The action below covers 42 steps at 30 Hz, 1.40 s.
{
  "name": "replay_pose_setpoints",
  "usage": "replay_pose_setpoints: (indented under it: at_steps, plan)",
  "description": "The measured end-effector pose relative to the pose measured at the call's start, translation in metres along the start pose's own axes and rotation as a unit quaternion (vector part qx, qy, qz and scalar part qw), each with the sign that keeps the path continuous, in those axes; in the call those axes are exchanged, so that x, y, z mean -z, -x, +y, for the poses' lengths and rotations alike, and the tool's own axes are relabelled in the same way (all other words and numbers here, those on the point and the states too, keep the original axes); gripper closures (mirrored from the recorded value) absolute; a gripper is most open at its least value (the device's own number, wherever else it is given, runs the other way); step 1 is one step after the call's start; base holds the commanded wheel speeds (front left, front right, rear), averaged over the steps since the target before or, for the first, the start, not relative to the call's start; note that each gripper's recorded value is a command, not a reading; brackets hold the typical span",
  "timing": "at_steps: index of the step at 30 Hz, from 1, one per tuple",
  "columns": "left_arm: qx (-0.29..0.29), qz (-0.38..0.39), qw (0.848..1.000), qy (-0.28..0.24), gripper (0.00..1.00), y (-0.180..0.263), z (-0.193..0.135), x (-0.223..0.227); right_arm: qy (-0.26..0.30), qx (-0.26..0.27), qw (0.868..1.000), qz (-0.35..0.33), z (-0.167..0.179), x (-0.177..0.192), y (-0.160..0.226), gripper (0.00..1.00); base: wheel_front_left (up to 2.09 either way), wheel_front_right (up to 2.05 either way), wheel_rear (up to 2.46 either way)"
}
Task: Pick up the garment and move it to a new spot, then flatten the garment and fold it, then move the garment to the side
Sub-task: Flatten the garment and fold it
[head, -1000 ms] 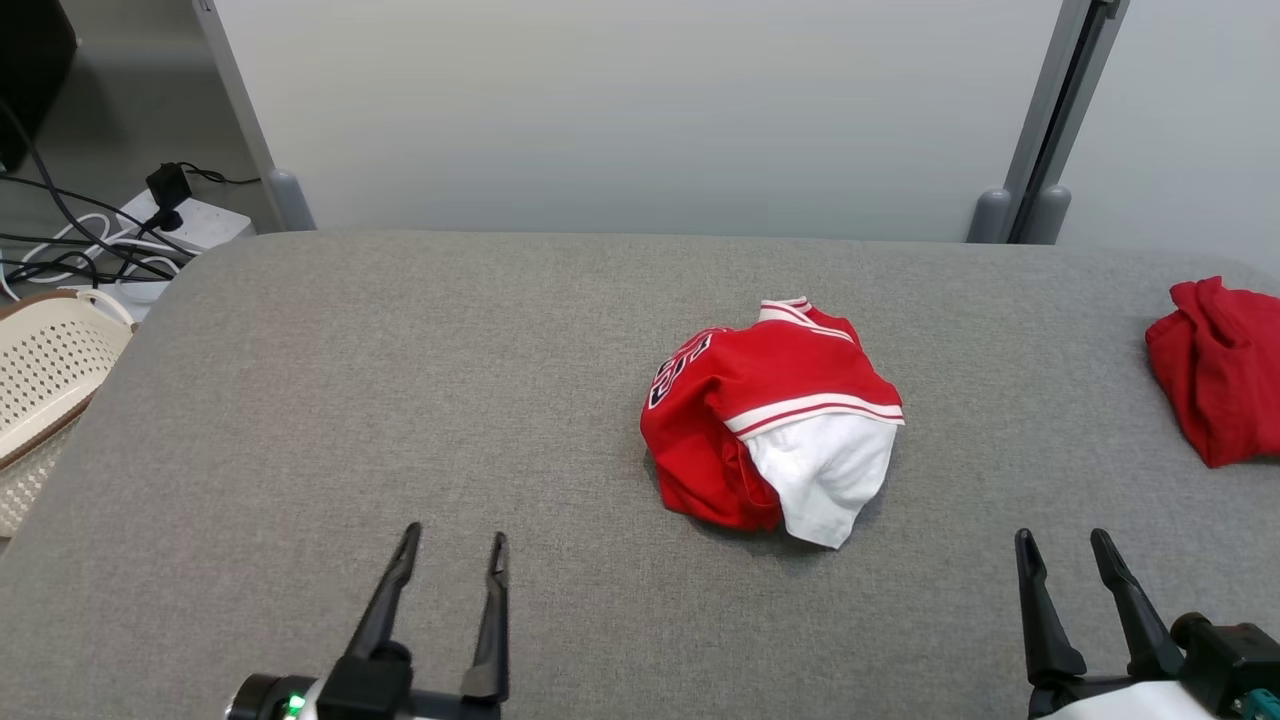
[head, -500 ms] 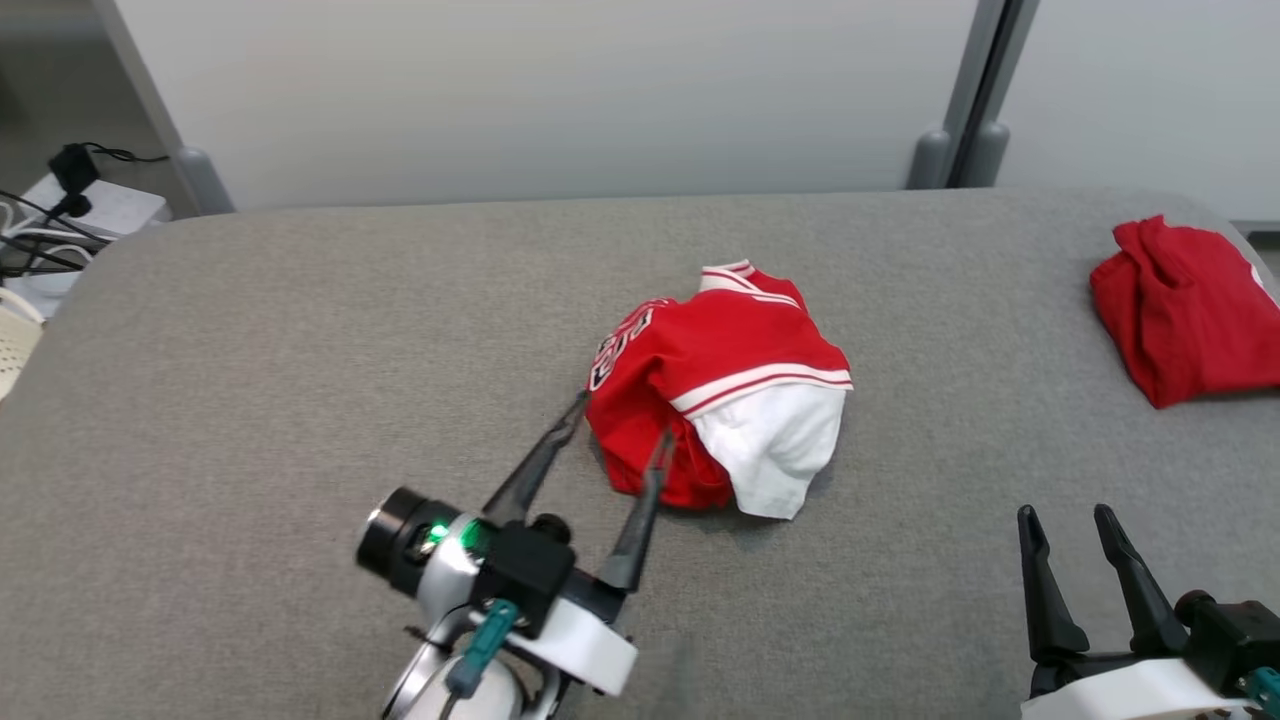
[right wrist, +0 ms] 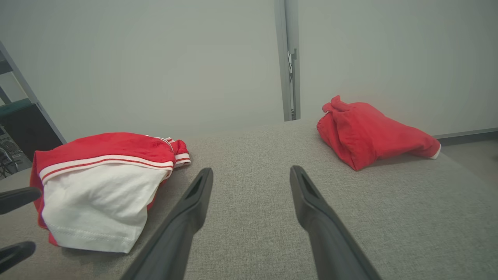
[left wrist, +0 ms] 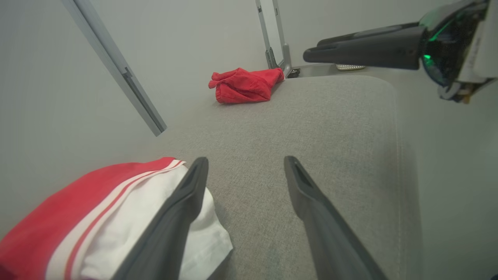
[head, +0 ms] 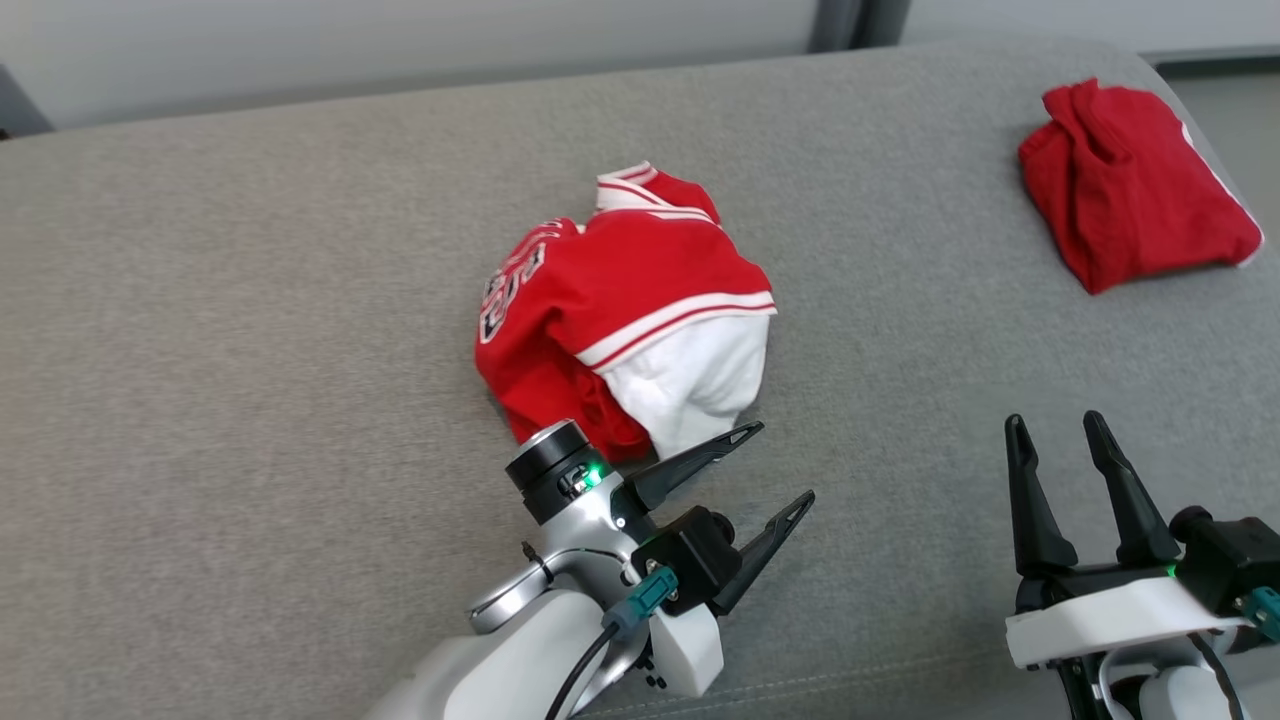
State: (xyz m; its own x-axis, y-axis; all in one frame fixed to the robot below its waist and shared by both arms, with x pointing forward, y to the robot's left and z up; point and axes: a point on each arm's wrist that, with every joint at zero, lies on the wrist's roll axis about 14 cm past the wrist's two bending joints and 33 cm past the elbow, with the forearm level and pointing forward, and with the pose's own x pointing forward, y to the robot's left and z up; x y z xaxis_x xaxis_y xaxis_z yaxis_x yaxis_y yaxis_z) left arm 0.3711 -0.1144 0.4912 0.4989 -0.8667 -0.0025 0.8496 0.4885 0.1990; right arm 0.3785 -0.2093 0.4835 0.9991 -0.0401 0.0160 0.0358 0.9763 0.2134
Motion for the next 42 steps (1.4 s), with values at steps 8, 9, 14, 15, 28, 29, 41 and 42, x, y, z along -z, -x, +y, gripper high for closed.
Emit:
replay_pose_setpoints:
  at_steps: [8, 9, 14, 15, 28, 29, 41, 42]
  plan:
    - [0.037, 0.071, 0.995, -0.057, 0.0, -0.023, 0.002, 0.054, 0.008, 0.028, 1.0, 0.011, -0.019, 0.006, -0.003, 0.0, 0.0, 0.0, 0.0]
    - [0.035, 0.084, 0.994, -0.067, 0.0, -0.024, 0.006, 0.064, 0.007, 0.032, 0.999, 0.011, -0.021, 0.006, -0.004, 0.0, 0.0, 0.0, 0.0]
    - [0.031, 0.132, 0.988, -0.072, 0.0, -0.026, 0.017, 0.099, 0.011, 0.044, 0.999, 0.017, -0.029, 0.009, -0.006, 0.0, 0.0, 0.0, 0.0]
    - [0.033, 0.14, 0.987, -0.068, 0.0, -0.026, 0.016, 0.105, 0.011, 0.046, 0.999, 0.017, -0.03, 0.01, -0.006, 0.0, 0.0, 0.0, 0.0]
    - [0.022, 0.158, 0.986, -0.042, 1.0, -0.026, 0.014, 0.113, 0.01, 0.04, 0.999, 0.006, -0.027, 0.002, -0.011, 0.0, 0.0, 0.0, 0.0]
    - [0.02, 0.16, 0.986, -0.038, 1.0, -0.025, 0.014, 0.113, 0.01, 0.039, 0.999, 0.005, -0.027, 0.002, -0.011, 0.0, 0.0, 0.0, 0.0]
    - [-0.047, 0.06, 0.996, 0.051, 1.0, -0.044, 0.035, 0.044, 0.003, 0.024, 1.0, -0.008, -0.018, -0.006, -0.014, 0.0, 0.0, 0.0, 0.0]
    - [-0.063, 0.025, 0.995, 0.074, 1.0, -0.048, 0.043, 0.022, 0.001, 0.02, 1.0, -0.008, -0.015, -0.005, -0.015, 0.0, 0.0, 0.0, 0.0]
